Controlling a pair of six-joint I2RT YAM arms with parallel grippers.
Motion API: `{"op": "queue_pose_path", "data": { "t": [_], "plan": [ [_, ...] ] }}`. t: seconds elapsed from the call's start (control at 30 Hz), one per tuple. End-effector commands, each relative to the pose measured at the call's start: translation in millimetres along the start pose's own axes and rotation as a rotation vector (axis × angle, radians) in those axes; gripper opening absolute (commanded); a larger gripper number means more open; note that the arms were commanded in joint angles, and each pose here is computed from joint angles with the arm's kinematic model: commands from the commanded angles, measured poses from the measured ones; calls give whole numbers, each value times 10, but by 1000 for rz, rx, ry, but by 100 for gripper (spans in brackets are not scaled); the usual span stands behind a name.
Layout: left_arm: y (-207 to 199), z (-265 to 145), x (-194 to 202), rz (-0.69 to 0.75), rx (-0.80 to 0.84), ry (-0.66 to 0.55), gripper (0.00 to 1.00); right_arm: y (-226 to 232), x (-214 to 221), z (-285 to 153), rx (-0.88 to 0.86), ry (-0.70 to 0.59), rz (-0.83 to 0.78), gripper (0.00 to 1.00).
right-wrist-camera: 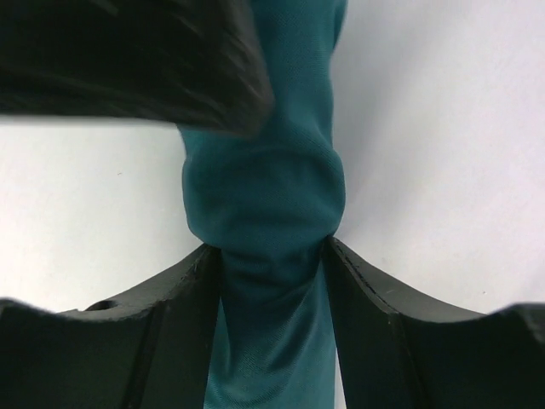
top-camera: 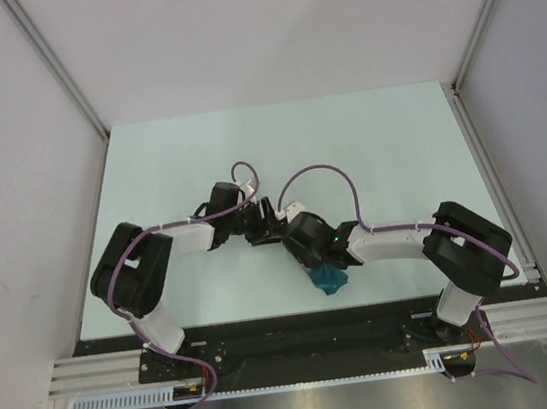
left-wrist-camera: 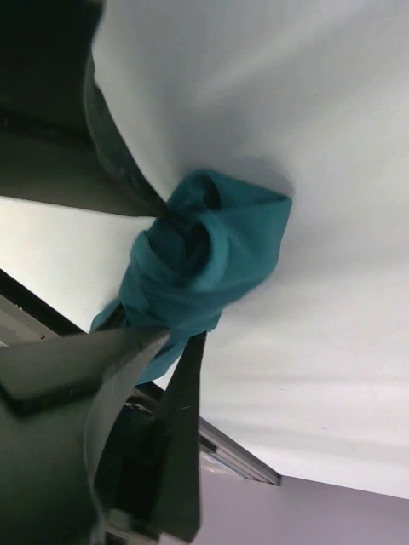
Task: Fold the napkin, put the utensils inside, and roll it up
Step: Roll the napkin with the utensil
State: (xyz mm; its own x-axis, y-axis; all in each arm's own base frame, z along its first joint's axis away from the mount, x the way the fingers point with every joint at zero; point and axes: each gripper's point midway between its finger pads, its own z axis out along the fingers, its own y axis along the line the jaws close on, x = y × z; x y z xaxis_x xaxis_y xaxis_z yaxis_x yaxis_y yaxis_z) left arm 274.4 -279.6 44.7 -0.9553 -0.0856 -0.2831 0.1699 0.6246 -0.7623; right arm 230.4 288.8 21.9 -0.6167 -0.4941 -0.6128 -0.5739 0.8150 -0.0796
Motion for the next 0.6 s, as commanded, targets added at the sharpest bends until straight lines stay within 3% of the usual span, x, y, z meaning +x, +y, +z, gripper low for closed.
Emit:
{"op": "queue_pose_path", "data": {
  "t": [0.0,0.17,0.4,0.57],
  "plan": [
    [-73,-233,-362,8,6,-117,62,-69,193,22,-52,62,95,55],
    [73,-459,-534,-25,-55,-206,74,-285,247,43,69,99,124,58],
    [-13,-936,-813,-20,-82,-362,81,-374,318,102,120,125,147,64],
    [-114,-1231,-886,-15,-75,-419,83,-309,350,142,86,136,140,43]
  ]
}}
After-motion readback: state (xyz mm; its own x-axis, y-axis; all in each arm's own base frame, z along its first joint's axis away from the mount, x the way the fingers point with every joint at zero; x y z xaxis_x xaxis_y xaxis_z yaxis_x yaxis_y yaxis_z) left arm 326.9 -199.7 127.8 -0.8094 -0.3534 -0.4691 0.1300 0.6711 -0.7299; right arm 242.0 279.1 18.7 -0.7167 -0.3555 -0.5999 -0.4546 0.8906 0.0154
